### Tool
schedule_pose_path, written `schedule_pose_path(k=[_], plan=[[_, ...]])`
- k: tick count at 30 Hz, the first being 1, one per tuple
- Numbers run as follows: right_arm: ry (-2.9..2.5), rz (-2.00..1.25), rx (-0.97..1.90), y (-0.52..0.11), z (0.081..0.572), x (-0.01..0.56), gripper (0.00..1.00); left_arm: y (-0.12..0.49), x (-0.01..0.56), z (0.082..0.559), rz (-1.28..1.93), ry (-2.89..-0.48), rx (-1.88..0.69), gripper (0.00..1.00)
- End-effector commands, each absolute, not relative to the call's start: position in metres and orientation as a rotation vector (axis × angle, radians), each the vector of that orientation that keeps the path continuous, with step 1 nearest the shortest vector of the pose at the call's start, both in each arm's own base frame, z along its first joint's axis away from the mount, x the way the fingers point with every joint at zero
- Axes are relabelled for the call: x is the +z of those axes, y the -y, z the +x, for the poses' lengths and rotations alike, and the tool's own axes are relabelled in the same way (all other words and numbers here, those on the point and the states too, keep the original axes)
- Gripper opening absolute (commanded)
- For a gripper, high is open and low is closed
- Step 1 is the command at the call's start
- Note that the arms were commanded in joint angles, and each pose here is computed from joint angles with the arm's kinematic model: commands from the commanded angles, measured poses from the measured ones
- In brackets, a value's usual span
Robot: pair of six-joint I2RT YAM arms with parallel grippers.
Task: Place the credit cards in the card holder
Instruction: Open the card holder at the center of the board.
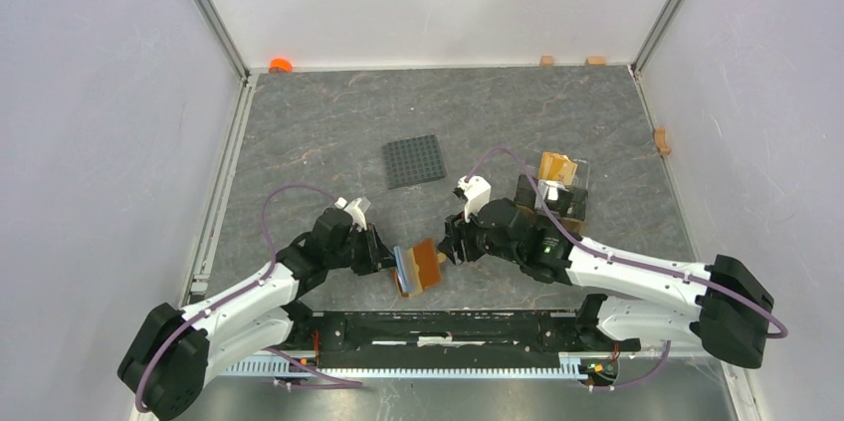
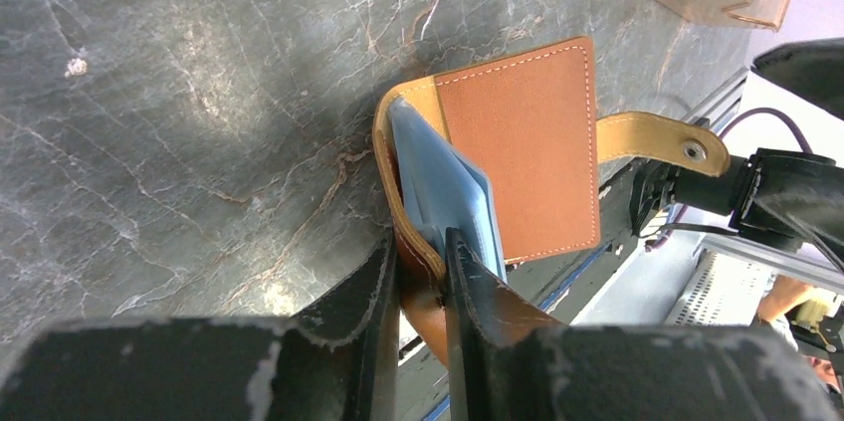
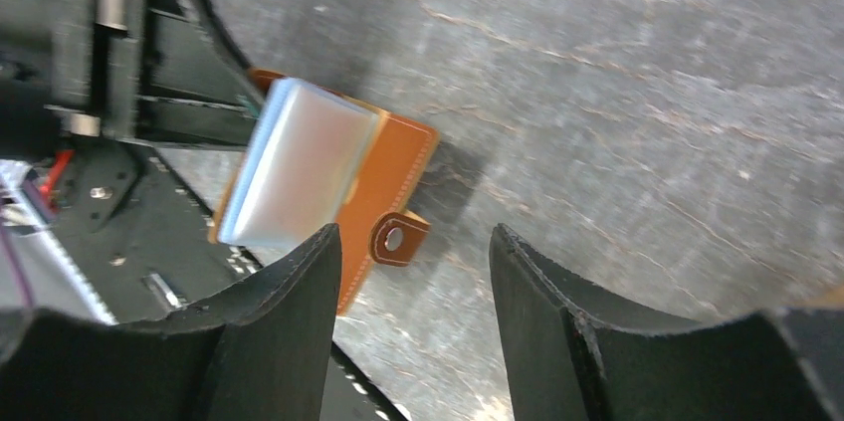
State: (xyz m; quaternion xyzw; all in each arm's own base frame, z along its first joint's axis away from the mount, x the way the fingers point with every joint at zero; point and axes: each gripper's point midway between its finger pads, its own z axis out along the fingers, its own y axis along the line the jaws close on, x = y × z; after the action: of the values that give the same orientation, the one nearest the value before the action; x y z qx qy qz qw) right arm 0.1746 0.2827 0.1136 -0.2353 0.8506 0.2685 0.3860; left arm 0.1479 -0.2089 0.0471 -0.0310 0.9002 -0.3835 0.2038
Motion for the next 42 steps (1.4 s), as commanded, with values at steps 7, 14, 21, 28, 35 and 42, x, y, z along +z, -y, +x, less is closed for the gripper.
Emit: schedule_pose_path(k=[7, 14, 21, 28, 35, 42], plan=[[-2.024, -0.722, 0.942, -0.353, 0.14, 0.145, 0.61, 0.214, 0.052, 0.148, -0.091, -2.489, -1.117, 0.02], [-1.929, -0.751, 0.742, -0.359, 0.139, 0.176, 0.64, 0.214, 0.052, 0.148, -0.099, -2.49, -1.119, 0.02], [-1.965, -0.818, 0.817, -0.379, 0.124, 0.159, 0.54, 0.215, 0.053, 0.148, -0.099, -2.491, -1.119, 0.02], [-2.101, -0.848, 0.711, -0.382, 0.126, 0.121, 0.51, 0.215, 0.052, 0.147, -0.098, -2.493, -1.121, 0.02], [-2.145, -0.872, 0.703, -0.389, 0.124, 0.104, 0.5, 0.215, 0.053, 0.147, -0.1, -2.49, -1.124, 0.02], [-2.168, -0.893, 0.702, -0.393, 0.122, 0.094, 0.5, 0.214, 0.053, 0.146, -0.098, -2.488, -1.128, 0.02]])
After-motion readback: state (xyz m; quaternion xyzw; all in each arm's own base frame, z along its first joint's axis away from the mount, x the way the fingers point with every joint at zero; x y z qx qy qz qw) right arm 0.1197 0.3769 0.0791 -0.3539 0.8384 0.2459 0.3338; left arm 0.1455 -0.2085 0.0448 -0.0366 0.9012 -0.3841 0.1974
